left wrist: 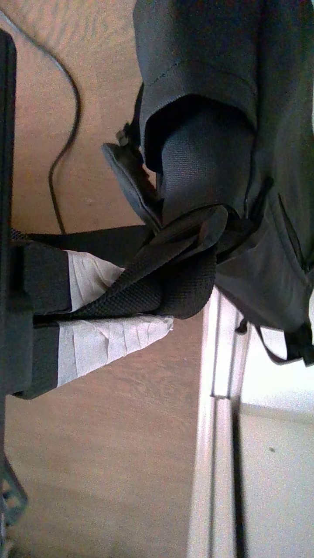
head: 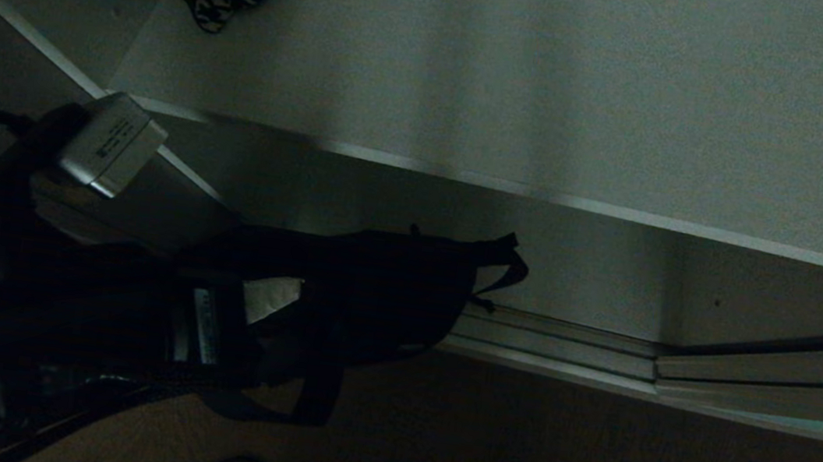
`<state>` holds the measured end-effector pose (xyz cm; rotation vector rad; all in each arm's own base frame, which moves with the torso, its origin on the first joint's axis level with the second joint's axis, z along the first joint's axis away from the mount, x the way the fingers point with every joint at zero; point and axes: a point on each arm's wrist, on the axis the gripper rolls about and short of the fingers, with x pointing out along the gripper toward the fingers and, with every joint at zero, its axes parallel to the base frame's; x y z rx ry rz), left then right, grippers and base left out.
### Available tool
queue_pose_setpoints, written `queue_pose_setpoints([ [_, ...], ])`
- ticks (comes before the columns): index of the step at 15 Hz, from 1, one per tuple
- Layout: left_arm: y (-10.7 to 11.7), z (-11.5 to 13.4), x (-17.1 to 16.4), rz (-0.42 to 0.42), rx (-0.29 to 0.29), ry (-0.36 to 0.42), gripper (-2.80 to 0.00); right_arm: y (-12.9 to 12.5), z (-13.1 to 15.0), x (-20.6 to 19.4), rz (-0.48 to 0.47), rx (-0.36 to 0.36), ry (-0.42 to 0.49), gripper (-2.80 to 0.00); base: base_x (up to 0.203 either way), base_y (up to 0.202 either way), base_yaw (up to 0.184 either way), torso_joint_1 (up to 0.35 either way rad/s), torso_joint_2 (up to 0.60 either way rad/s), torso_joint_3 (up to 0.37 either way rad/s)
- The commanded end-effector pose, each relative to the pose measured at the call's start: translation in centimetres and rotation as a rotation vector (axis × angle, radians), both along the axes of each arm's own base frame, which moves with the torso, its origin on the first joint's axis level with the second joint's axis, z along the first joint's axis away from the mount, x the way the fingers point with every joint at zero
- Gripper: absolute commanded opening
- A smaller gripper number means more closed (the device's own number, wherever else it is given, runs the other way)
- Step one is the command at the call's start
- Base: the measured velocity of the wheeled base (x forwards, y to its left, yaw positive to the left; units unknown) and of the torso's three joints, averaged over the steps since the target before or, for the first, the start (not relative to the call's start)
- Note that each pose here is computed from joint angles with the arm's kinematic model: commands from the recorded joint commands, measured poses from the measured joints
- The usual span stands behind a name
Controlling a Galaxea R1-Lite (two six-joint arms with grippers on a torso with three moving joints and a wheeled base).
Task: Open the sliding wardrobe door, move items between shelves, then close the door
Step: Place the bag on the higher shelf
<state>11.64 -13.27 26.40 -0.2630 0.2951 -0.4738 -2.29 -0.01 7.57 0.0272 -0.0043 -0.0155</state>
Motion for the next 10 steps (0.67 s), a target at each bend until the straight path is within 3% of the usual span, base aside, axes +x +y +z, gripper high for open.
queue_pose_setpoints([
  [1, 1.0, 0.0, -0.9, -0.012, 0.01, -0.024, -2.8, 0.0, 0.0, 0.0, 0.0, 0.0, -0.001, -2.8, 0.0, 0.0, 0.0, 0.0, 0.0, 0.0],
  [2, 1.1, -0.1, -1.0, -0.027, 0.049, -0.038, -2.8, 0.0, 0.0, 0.0, 0.0, 0.0, -0.001, -2.8, 0.0, 0.0, 0.0, 0.0, 0.0, 0.0],
  [5, 1.1, 0.4, -1.1, -0.05, 0.097, -0.094, -2.8, 0.0, 0.0, 0.0, 0.0, 0.0, -0.001, -2.8, 0.0, 0.0, 0.0, 0.0, 0.0, 0.0],
  [10, 1.0, 3.1, -1.0, -0.068, 0.056, -0.171, -2.8, 0.0, 0.0, 0.0, 0.0, 0.0, -0.001, -2.8, 0.0, 0.0, 0.0, 0.0, 0.0, 0.0],
])
